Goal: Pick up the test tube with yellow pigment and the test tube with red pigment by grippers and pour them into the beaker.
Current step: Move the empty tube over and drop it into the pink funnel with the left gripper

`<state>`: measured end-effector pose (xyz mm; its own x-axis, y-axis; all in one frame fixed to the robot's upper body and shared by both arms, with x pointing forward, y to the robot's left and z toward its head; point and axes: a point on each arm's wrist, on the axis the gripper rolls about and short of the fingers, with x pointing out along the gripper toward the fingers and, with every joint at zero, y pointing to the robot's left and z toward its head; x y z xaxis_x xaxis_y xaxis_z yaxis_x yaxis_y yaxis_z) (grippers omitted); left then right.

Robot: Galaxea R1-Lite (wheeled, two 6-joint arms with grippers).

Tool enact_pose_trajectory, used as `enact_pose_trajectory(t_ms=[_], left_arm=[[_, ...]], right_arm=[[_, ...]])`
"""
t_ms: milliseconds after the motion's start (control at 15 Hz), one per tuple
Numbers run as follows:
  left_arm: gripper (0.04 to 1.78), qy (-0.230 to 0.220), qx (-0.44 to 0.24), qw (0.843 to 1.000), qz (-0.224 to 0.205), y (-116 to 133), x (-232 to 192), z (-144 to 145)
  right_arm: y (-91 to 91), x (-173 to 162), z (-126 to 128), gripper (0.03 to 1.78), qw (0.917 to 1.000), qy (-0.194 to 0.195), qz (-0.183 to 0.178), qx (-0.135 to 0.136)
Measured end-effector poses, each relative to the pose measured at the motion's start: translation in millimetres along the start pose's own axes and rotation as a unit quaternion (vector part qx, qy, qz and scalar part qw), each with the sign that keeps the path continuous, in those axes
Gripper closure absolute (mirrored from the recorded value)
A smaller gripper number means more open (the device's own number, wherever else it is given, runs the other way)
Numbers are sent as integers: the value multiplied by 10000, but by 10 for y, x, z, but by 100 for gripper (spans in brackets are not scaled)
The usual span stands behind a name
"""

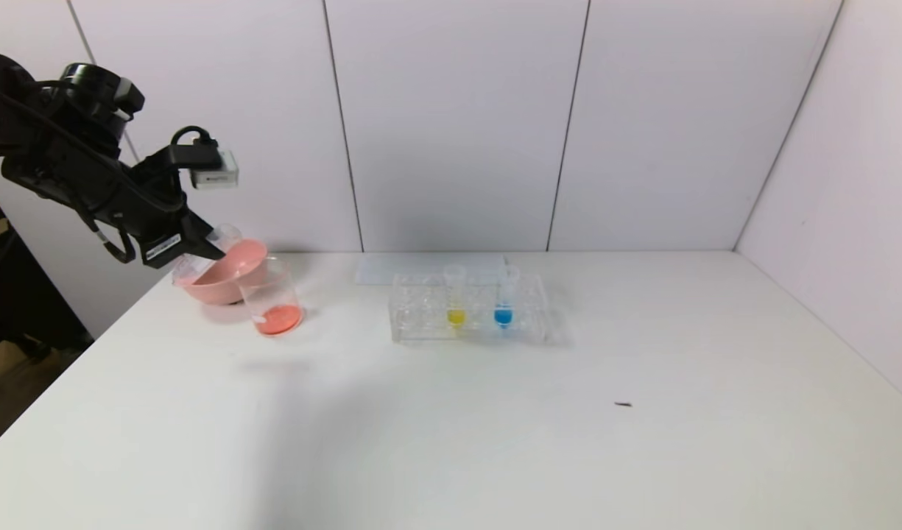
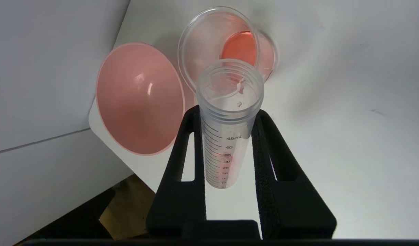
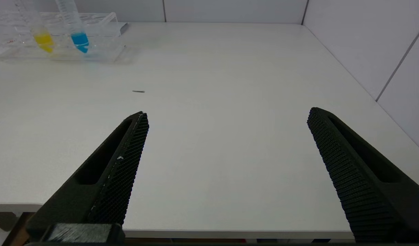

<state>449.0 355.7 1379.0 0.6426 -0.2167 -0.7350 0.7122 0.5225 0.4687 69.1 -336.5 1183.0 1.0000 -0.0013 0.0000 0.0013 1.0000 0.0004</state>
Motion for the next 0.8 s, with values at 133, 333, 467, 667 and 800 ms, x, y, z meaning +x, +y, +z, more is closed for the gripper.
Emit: enact_pose_trajectory(t_ms=[133, 333, 467, 667, 800], left_arm=[[139, -217, -189, 9996, -61, 17, -34, -24], [139, -397, -438, 9982, -97, 52, -72, -80], [139, -531, -685, 9962, -127, 75, -106, -116], [139, -662, -1042, 9922, -167, 91, -148, -141], [139, -832, -1271, 9880, -267, 101, -169, -160]], right_arm=[[0, 0, 0, 11, 10000, 0, -2, 2], [0, 0, 0, 11, 10000, 0, -2, 2], [0, 0, 0, 11, 10000, 0, 0, 2], [0, 0, 0, 11, 10000, 0, -2, 0], [0, 0, 0, 11, 10000, 0, -2, -2]])
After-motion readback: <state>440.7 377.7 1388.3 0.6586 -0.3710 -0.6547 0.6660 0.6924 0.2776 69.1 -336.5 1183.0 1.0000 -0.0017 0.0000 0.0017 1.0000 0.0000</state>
